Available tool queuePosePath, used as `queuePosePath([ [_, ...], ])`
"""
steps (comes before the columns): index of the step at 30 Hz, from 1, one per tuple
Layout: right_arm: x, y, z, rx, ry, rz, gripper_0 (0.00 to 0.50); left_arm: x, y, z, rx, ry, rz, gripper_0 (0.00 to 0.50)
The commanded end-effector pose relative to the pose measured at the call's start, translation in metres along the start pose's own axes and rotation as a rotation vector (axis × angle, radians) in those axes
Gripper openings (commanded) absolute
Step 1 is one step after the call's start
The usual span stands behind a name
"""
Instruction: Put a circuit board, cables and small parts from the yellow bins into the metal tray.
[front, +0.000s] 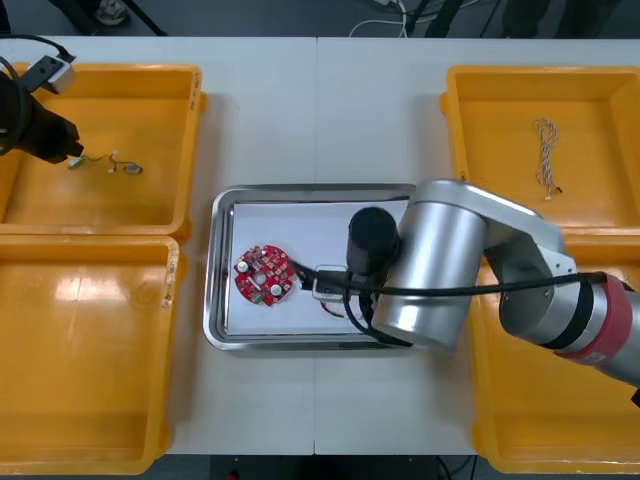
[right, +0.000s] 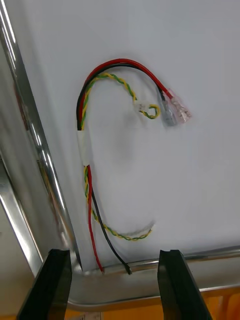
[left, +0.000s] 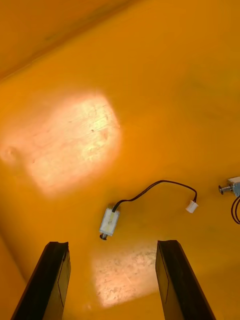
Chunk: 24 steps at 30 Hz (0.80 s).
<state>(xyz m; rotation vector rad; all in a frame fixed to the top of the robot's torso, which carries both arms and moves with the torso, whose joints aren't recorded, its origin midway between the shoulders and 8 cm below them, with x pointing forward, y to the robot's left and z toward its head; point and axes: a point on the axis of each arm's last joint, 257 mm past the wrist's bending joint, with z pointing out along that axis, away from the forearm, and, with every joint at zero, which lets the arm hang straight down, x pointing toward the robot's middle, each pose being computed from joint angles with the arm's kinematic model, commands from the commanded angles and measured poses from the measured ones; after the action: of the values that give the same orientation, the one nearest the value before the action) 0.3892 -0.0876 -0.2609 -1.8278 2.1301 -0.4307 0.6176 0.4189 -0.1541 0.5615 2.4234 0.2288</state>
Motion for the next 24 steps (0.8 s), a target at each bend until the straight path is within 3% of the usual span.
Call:
queuePosePath([
  [1, -0.019, -0.031, -0.049, -0.003, -0.081, 0.045, 0.500, -0.039, -0.010, 0.000, -0.020, -0.060, 0.100, 0.500],
  [3, -0.017, -0.037, -0.058, -0.016, -0.080, 0.070, 0.500, -0.039, -0.012, 0.005, -0.024, -0.063, 0.107, 0.500],
  [7, -0.027, -0.057, -0.080, -0.010, -0.146, 0.126, 0.500, -0.035, -0.012, 0.012, -0.028, -0.063, 0.110, 0.500],
  [13, -0.025, -0.089, -0.104, 0.025, -0.205, 0.219, 0.500, -0.028, -0.009, 0.017, -0.033, -0.046, 0.123, 0.500],
  [17, -0.010, -0.108, -0.108, 0.031, -0.203, 0.292, 0.500, -0.024, -0.004, 0.021, -0.047, -0.047, 0.124, 0.500],
  [24, 0.044, -0.156, -0.113, 0.041, -0.171, 0.490, 0.500, -0.014, 0.005, 0.033, -0.080, -0.044, 0.142, 0.500],
])
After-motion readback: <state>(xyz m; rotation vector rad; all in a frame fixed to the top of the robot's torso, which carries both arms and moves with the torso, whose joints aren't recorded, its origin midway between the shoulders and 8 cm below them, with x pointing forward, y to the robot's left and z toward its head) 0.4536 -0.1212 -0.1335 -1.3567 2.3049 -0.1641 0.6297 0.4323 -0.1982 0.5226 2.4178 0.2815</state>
